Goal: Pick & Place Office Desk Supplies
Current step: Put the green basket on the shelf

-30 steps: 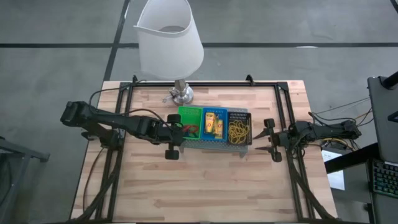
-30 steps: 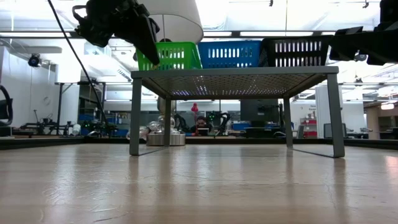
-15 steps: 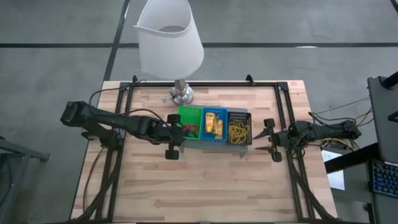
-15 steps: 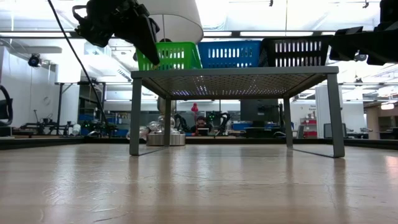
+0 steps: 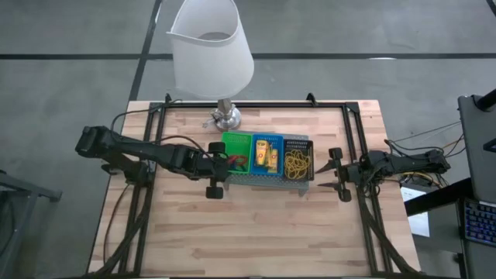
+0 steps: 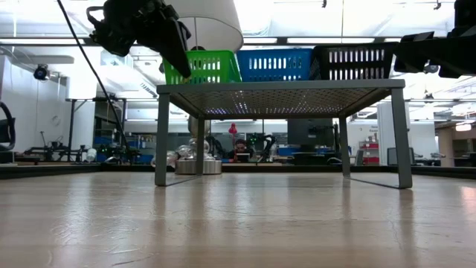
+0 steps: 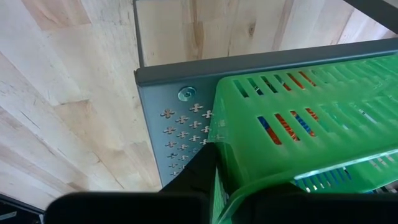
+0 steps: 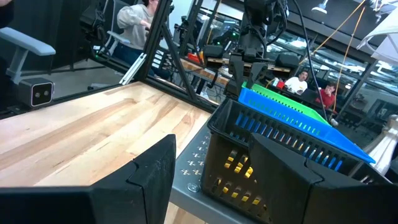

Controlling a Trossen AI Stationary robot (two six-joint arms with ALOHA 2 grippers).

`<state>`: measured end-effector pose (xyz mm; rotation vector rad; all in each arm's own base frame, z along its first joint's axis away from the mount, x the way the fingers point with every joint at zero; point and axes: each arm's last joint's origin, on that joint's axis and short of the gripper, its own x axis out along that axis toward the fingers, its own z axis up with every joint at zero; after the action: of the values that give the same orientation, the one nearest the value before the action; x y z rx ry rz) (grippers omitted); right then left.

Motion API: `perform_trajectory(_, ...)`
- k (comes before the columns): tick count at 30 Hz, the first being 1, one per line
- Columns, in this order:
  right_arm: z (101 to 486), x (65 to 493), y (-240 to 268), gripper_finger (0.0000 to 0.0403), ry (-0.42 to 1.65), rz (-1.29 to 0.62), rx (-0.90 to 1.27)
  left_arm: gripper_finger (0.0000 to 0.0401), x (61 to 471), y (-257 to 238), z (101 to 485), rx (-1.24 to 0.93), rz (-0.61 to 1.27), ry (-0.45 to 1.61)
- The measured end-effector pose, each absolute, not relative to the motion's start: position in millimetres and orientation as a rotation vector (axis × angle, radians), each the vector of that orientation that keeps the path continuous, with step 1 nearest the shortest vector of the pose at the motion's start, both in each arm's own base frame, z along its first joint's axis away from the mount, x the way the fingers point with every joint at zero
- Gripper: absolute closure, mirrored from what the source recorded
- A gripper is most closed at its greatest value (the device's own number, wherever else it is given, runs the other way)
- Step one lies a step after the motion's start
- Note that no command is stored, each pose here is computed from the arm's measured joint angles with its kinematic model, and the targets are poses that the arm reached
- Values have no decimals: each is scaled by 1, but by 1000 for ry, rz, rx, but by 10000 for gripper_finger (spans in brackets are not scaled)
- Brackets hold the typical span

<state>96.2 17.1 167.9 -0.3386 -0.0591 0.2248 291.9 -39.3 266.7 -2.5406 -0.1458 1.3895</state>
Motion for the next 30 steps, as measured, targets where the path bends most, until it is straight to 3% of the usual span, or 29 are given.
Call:
perform_trajectory(17,168,96,17,202,-59,225,-339,366,292,-39,267,-2539,1388,-148)
perform_trajectory(30,168,96,17,202,-59,225,-338,267,293,-39,267,-2545,1375,-150)
